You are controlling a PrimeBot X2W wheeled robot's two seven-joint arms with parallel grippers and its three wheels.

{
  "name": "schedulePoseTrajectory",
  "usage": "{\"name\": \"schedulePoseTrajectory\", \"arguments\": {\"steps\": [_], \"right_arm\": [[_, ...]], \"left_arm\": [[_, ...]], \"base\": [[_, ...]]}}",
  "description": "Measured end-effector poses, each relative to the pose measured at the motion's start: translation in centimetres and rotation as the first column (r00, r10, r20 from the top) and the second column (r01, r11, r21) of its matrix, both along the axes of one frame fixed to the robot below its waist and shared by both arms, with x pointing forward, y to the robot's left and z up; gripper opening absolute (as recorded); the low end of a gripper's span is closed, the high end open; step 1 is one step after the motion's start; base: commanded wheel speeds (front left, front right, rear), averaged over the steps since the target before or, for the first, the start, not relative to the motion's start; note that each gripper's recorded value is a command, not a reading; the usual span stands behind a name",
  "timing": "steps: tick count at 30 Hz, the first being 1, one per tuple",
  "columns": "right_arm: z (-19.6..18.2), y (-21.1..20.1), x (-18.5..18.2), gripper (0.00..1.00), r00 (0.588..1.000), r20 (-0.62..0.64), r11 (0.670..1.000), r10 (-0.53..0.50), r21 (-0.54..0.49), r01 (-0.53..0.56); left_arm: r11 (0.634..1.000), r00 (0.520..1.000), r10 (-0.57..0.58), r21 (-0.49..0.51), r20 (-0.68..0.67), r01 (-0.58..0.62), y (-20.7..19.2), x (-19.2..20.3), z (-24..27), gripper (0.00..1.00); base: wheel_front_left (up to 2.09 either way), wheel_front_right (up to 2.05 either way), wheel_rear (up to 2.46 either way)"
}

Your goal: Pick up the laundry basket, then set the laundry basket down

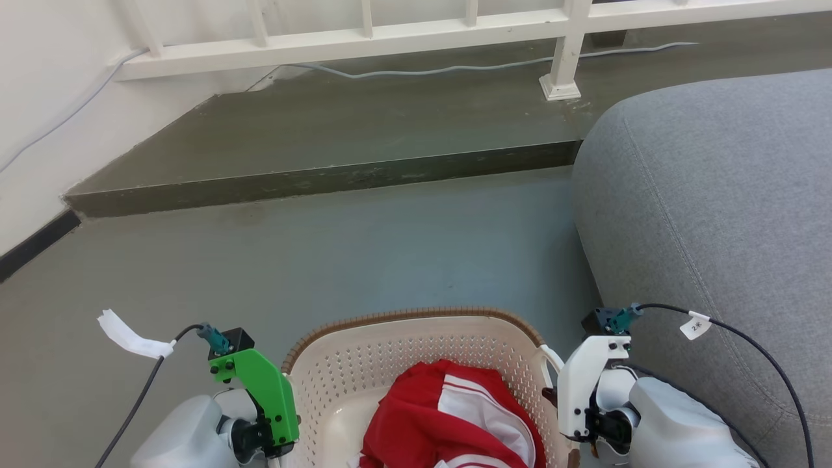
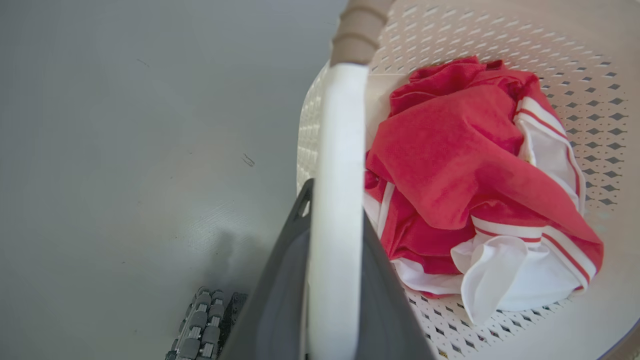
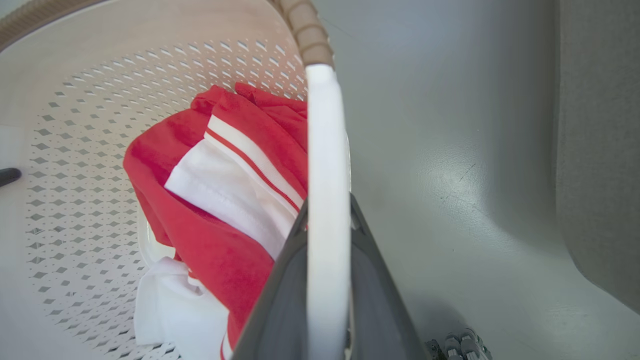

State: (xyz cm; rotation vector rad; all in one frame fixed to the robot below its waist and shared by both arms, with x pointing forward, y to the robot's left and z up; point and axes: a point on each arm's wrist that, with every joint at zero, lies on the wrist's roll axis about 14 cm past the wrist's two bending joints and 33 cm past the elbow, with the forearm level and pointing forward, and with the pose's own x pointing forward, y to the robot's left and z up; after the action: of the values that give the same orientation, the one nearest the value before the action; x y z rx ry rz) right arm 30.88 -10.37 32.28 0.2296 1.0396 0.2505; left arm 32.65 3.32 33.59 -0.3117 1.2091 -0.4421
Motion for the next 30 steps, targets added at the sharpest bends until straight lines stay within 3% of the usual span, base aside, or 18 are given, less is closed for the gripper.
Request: {"name": "schedulePoseTrajectory", "arguments": {"steps": [21,30], "right_arm": [[-0.1,0.1,0.3,0.0,1.0,0.008,1.0,0.007,-0.003,-0.007],[0.2,-0.5,2.7,0.0,0.997,0.077,1.0,-0.006,-0.017,0.008]], "left_arm": [[1.0,1.0,0.011,-0.001,-0.002,-0.011,0.1,0.2,-0.5,0.0],[1.0,0.999,0.018,-0.013,0.049,-0.017,-0.4,2.4,-0.5,0.0]], "base": [[0.0,0.0,0.0],[0.0,0.0,0.0]]}}
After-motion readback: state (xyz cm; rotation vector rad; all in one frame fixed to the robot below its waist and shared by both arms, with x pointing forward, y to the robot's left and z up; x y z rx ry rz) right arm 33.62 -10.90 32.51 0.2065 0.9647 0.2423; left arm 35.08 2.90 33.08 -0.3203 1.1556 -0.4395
